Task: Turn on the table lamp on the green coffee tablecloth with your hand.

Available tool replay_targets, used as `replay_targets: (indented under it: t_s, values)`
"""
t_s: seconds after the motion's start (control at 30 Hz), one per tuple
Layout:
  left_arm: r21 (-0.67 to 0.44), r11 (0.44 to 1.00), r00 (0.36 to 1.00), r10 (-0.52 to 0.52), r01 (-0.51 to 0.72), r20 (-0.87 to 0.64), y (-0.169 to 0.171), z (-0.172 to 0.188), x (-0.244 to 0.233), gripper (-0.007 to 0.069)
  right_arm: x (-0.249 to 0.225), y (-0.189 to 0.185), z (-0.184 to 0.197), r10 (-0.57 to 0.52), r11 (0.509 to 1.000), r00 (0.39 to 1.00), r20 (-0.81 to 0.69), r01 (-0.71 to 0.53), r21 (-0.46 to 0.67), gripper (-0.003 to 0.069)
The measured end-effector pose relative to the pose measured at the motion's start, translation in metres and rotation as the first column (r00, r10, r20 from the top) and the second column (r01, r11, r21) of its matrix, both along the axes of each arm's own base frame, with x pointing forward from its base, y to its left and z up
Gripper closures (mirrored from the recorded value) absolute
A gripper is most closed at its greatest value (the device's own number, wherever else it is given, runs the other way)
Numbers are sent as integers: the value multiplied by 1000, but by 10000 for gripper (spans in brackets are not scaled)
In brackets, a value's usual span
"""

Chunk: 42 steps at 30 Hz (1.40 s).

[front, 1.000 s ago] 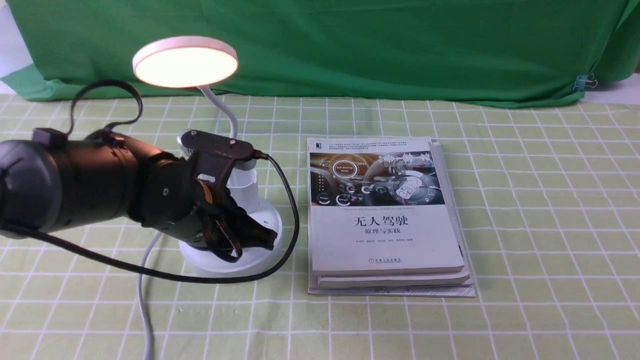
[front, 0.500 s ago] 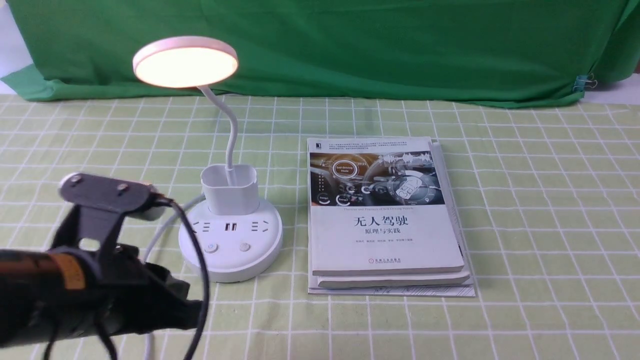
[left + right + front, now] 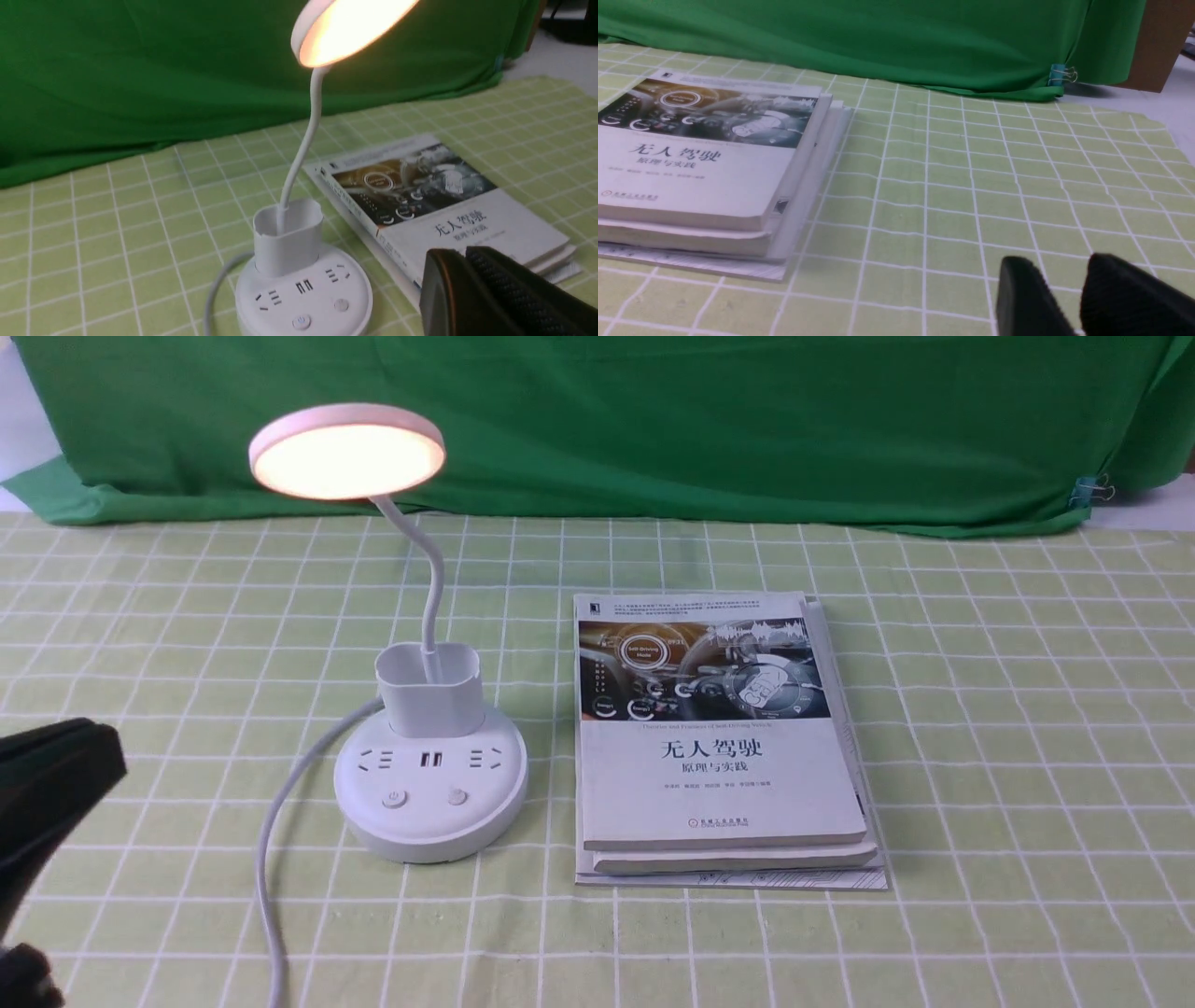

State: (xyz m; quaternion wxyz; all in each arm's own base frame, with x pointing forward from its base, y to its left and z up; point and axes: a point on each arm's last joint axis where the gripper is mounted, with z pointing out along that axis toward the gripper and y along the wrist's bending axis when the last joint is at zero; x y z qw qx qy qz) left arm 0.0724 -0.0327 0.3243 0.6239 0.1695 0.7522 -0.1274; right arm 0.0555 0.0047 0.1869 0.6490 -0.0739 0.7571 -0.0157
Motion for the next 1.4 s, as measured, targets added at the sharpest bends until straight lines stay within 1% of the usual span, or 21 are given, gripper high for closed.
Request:
replay_targets:
  t_s: [0.17, 0.37, 0.43, 0.63, 0.73, 0.87, 1.03, 1.4]
  values:
    - [-5, 1000, 1000, 1, -1, 25, 2, 2, -5, 606, 0, 0, 0, 0, 1000, 1000, 0, 0, 1, 414]
    - [7, 1000, 1000, 9, -10, 3, 3, -16, -5, 606, 0, 0, 0, 0, 1000, 1000, 0, 0, 1, 414]
    - [12, 999, 999, 42, -42, -2, 7, -29, -7, 606, 0, 0, 0, 0, 1000, 1000, 0, 0, 1, 414]
    - [16, 976, 976, 219, -219, -8, 22, -82, -20, 606, 0, 0, 0, 0, 1000, 1000, -1, 0, 1, 414]
    - [-22, 966, 965, 258, -257, 53, 24, -98, -23, 606, 0, 0, 0, 0, 1000, 1000, 0, 0, 1, 414]
    - [-38, 965, 961, 262, -259, 84, 24, -108, -21, 606, 0, 0, 0, 0, 1000, 1000, -1, 0, 1, 414]
    - [-17, 965, 964, 262, -261, 43, 24, -132, -18, 606, 0, 0, 0, 0, 1000, 1000, 0, 0, 0, 414]
    - [-14, 965, 964, 262, -261, 48, 24, -133, -17, 606, 0, 0, 0, 0, 1000, 1000, 0, 0, 0, 414]
